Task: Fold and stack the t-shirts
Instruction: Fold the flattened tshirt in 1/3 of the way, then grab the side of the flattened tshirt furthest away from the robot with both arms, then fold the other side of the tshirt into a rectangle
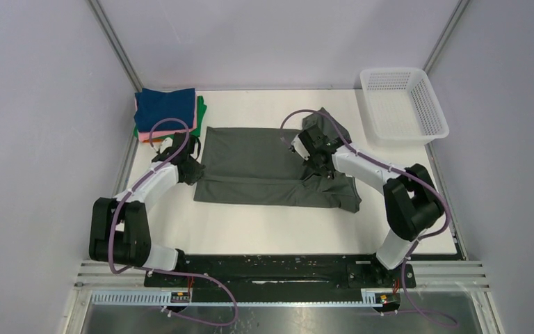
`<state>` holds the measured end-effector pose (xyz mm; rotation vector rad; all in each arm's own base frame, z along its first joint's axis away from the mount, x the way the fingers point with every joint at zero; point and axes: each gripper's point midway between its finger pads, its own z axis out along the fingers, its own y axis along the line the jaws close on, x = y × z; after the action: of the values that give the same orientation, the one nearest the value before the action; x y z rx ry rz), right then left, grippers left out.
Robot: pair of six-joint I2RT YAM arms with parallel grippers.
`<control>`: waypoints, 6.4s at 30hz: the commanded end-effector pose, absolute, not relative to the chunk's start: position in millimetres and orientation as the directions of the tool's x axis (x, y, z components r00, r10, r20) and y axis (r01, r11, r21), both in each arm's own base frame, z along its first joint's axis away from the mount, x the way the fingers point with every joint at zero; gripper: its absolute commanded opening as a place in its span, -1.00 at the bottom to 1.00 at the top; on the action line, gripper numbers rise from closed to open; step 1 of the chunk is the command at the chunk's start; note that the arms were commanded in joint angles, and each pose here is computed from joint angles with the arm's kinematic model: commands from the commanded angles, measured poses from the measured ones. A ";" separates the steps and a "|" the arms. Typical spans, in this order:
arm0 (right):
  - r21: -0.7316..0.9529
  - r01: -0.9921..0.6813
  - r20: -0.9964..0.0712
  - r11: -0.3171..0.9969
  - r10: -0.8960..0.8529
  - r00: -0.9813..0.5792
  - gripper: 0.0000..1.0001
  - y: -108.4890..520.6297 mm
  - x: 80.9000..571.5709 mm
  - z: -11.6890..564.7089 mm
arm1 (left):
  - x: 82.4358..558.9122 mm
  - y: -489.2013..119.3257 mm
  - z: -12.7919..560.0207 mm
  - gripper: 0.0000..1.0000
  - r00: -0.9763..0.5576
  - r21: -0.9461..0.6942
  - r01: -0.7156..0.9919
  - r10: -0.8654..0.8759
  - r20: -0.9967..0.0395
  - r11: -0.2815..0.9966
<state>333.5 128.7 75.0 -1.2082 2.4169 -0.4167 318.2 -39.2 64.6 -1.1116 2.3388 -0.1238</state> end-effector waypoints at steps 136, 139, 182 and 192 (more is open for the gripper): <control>0.059 0.215 -0.553 0.975 0.211 -0.806 0.99 131.6 459.5 62.3 | 422.5 -71.4 30.9 -1.00 -0.757 -0.100 -0.518 -0.510 -0.408 0.849; 0.026 0.228 -0.515 0.973 0.208 -0.832 0.99 129.1 471.2 52.5 | 415.4 -67.4 36.4 -1.00 -0.751 -0.099 -0.519 -0.508 -0.422 0.849; 0.078 0.092 -0.518 0.993 0.120 -0.847 -1.00 133.0 433.7 83.2 | 380.5 -67.2 65.1 -1.00 -0.717 -0.178 -0.507 -0.528 -0.455 0.843; 0.075 0.064 -0.567 0.995 0.095 -0.818 -1.00 127.9 351.6 99.7 | 342.0 -73.9 74.2 -1.00 -0.701 -0.252 -0.471 -0.533 -0.475 0.845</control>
<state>374.6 119.0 87.0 0.1460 2.5895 0.0548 345.9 -65.5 58.1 -0.7533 2.5419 -0.0611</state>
